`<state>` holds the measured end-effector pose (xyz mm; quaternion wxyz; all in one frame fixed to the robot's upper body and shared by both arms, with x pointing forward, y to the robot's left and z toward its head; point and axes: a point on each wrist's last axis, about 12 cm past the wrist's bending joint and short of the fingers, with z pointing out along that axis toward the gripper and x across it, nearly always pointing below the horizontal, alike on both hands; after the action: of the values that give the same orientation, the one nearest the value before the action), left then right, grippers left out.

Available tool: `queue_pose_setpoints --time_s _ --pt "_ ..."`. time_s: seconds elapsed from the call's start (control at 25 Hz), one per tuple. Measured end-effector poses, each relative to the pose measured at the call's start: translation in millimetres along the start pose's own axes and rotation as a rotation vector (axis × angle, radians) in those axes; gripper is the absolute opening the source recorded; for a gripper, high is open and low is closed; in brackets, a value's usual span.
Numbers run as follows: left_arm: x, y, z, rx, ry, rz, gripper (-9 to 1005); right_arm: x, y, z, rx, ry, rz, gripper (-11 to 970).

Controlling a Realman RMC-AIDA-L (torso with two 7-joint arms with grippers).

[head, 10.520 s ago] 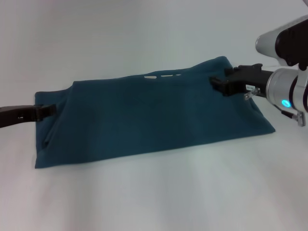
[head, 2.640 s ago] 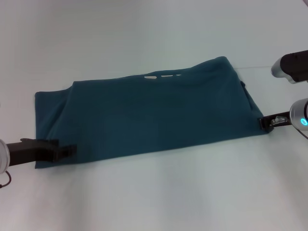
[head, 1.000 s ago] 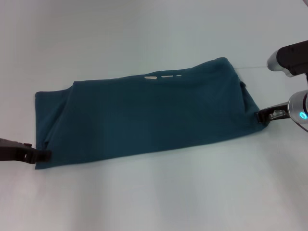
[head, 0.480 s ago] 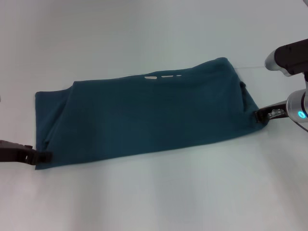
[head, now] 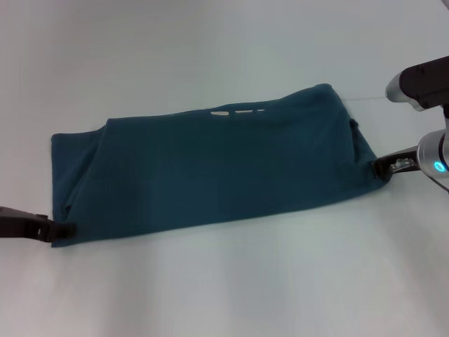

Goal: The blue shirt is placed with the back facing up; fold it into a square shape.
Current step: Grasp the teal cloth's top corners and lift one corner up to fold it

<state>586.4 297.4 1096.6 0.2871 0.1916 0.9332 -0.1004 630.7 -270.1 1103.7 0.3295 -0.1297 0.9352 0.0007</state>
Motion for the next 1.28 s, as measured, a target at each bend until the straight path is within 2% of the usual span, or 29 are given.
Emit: queue_pose_setpoints --time_s 0.32,0.8,1.12,1.28 --pt "-1.8 -6.4 2.4 0.034 0.021 0.015 611 -0.8 -0.2 0.3 0.002 -0.002 -0.002 48" --pt "1.6 -8.0 5.3 0.045 0.035 0.016 601 1.9 -0.7 2.1 0.003 0.006 0.001 53" --pt "3.0 -13.7 8.1 0.067 0.056 0.054 601 2.8 -0.9 2.6 0.003 0.007 0.003 57" --pt "3.0 -14.6 8.5 0.069 0.057 0.058 573 3.9 -1.8 3.1 0.004 0.011 0.006 58"
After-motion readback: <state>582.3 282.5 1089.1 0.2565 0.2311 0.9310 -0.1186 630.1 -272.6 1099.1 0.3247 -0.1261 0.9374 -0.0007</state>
